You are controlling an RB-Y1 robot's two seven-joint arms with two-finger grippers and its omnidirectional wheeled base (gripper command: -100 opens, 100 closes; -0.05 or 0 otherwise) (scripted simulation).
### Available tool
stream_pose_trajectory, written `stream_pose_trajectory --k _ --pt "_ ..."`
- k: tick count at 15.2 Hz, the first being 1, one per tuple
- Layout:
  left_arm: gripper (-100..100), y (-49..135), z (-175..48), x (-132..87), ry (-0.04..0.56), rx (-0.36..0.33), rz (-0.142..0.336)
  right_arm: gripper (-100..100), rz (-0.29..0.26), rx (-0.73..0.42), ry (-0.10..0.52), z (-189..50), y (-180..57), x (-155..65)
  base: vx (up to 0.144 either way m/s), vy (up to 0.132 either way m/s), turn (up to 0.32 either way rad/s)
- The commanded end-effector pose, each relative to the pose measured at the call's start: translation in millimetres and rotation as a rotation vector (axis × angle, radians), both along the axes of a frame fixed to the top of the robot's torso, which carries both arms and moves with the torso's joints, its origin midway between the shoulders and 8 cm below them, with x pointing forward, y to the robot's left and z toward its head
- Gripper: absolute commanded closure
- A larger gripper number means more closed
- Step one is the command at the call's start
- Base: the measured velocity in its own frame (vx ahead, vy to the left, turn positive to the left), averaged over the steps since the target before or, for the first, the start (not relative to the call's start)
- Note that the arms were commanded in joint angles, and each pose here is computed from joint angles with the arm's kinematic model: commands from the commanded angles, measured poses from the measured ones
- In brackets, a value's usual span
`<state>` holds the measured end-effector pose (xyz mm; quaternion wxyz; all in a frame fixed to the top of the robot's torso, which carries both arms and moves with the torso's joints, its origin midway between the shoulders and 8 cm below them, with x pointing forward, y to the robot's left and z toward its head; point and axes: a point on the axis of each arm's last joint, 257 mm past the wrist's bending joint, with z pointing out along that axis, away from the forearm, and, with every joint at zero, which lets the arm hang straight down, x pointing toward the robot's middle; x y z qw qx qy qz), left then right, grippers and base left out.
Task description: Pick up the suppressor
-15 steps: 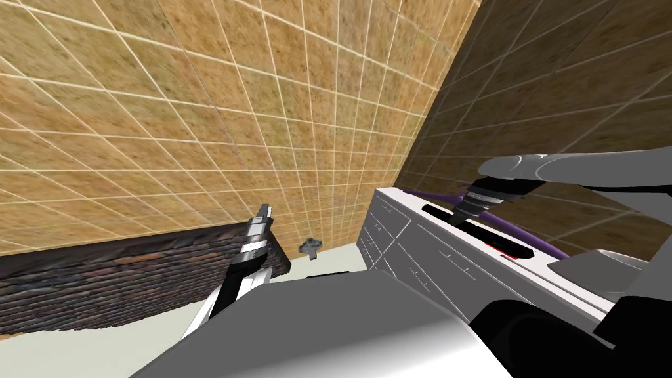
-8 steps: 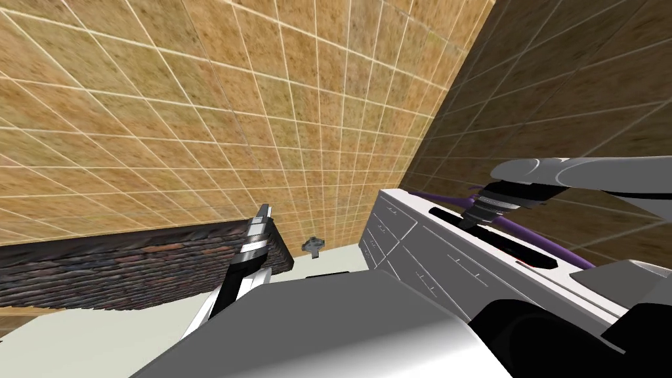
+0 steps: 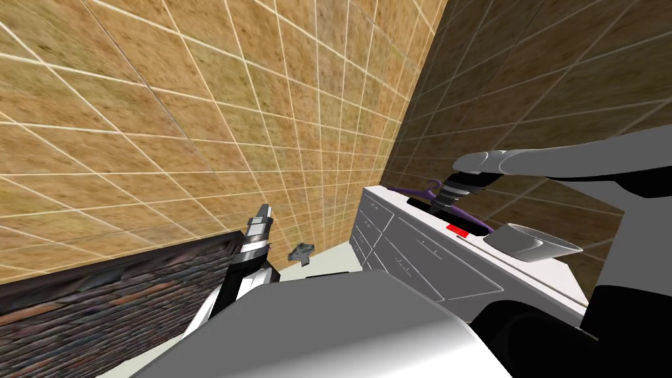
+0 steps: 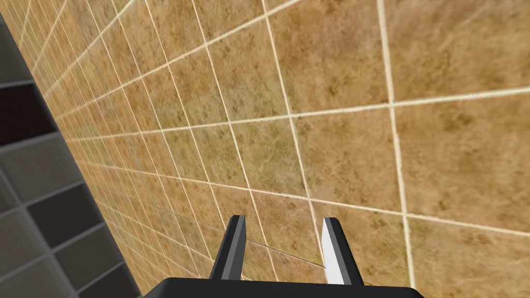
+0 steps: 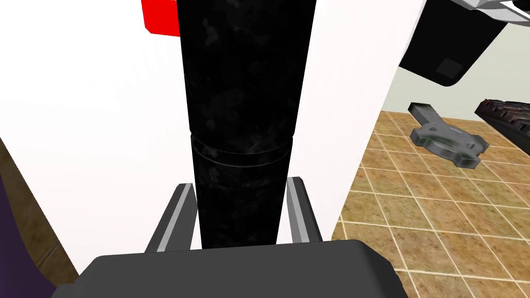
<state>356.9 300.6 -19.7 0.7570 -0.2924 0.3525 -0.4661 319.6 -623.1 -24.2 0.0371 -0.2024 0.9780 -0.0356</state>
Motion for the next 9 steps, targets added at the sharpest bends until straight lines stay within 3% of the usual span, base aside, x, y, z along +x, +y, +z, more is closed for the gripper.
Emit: stream_pose_trajectory --k 1,3,4,5,7,8,9 --pt "0 0.0 0 0 0.0 0.0 0.0 100 0.012 -0.026 0.011 5 7 4 0.04 -0.054 -0.108" --pt "0 -0.1 0 0 0.0 0.0 0.0 100 0.038 -0.008 0.002 7 18 9 0.011 -0.023 0.045" --pt "0 -0.2 0 0 0.0 0.0 0.0 100 0.07 -0.009 -0.028 15 40 34 0.014 -0.049 -0.299" --pt "0 0.0 0 0 0.0 0.0 0.0 100 0.087 -0.019 -0.017 16 45 38 0.031 -0.067 -0.425" --pt "0 -0.1 0 0 0.0 0.0 0.0 100 0.097 -0.01 -0.004 12 50 36 0.027 -0.04 -0.098" --pt "0 -0.1 0 0 0.0 0.0 0.0 100 0.131 0.003 -0.022 15 77 56 0.043 -0.062 -0.277" --pt "0 0.0 0 0 0.0 0.0 0.0 100 0.146 -0.006 -0.011 15 82 58 0.057 -0.073 -0.378"
